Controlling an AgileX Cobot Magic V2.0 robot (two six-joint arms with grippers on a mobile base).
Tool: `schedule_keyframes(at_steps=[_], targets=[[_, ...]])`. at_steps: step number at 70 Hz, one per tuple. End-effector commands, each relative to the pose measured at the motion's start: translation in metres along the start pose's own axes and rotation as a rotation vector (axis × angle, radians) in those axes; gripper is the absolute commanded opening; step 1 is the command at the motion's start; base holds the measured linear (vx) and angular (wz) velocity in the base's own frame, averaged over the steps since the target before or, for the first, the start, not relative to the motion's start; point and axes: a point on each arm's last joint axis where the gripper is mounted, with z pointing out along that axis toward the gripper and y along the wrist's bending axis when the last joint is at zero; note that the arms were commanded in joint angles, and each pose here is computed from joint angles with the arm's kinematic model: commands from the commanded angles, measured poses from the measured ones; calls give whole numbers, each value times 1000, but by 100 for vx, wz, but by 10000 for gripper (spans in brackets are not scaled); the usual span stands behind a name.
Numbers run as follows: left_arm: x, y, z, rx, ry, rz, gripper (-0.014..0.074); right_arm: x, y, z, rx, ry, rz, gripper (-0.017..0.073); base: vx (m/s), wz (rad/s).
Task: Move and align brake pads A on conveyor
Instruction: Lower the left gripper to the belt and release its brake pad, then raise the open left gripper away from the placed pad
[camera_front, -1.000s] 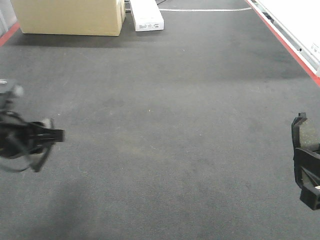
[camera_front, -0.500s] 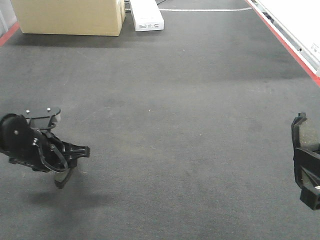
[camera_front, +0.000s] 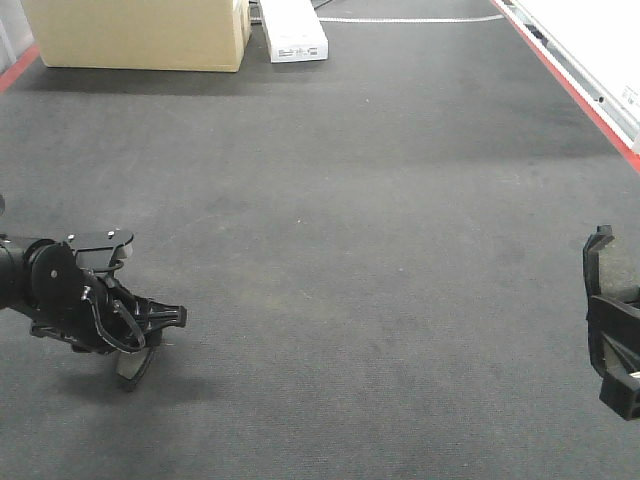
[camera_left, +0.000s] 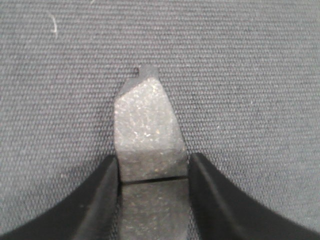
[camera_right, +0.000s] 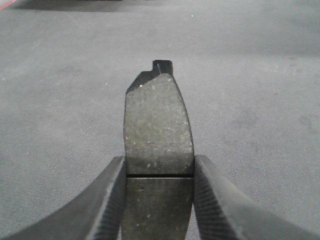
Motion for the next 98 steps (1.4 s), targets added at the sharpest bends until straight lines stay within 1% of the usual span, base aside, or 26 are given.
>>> schedule_keyframes(at_steps=[1, 6, 11, 18, 26, 33, 39, 43, 50, 55, 62, 74, 98], targets=[[-13, -7, -16, 31, -98, 7, 494, -18, 0, -4, 3, -118, -6, -6, 0, 0], [-16, -7, -20, 33, -124, 14, 571, -18, 0, -4, 3, -118, -6, -6, 0, 0], [-18, -7, -29, 34, -158, 32, 622, -18, 0, -4, 3, -118, -6, -6, 0, 0], [-20, -9, -54, 47, -222, 44, 636, -18, 0, -4, 3, -118, -6, -6, 0, 0], [-14, -9, -90, 72, -316, 50, 609, -18, 0, -4, 3, -118, -6, -6, 0, 0], [0, -6, -119, 91, -397, 67, 549, -18, 0, -4, 3, -118, -6, -6, 0, 0], [17, -3, -146, 107, -465, 82, 465, -18, 0, -4, 3, -118, -6, -6, 0, 0], [29, 0, -165, 117, -513, 99, 392, -18, 0, -4, 3, -118, -6, -6, 0, 0], [49, 4, -187, 131, -575, 110, 247, -18, 0, -4, 3, -118, -6, -6, 0, 0], [61, 7, -197, 141, -611, 112, 128, -18, 0, -4, 3, -118, -6, -6, 0, 0], [76, 11, -208, 152, -656, 113, -6, -18, 0, -4, 3, -118, -6, -6, 0, 0], [89, 14, -212, 155, -654, 114, -8, -18, 0, -4, 3, -118, -6, -6, 0, 0], [89, 14, -211, 154, -643, 114, -8, -18, 0, -4, 3, -118, -6, -6, 0, 0]])
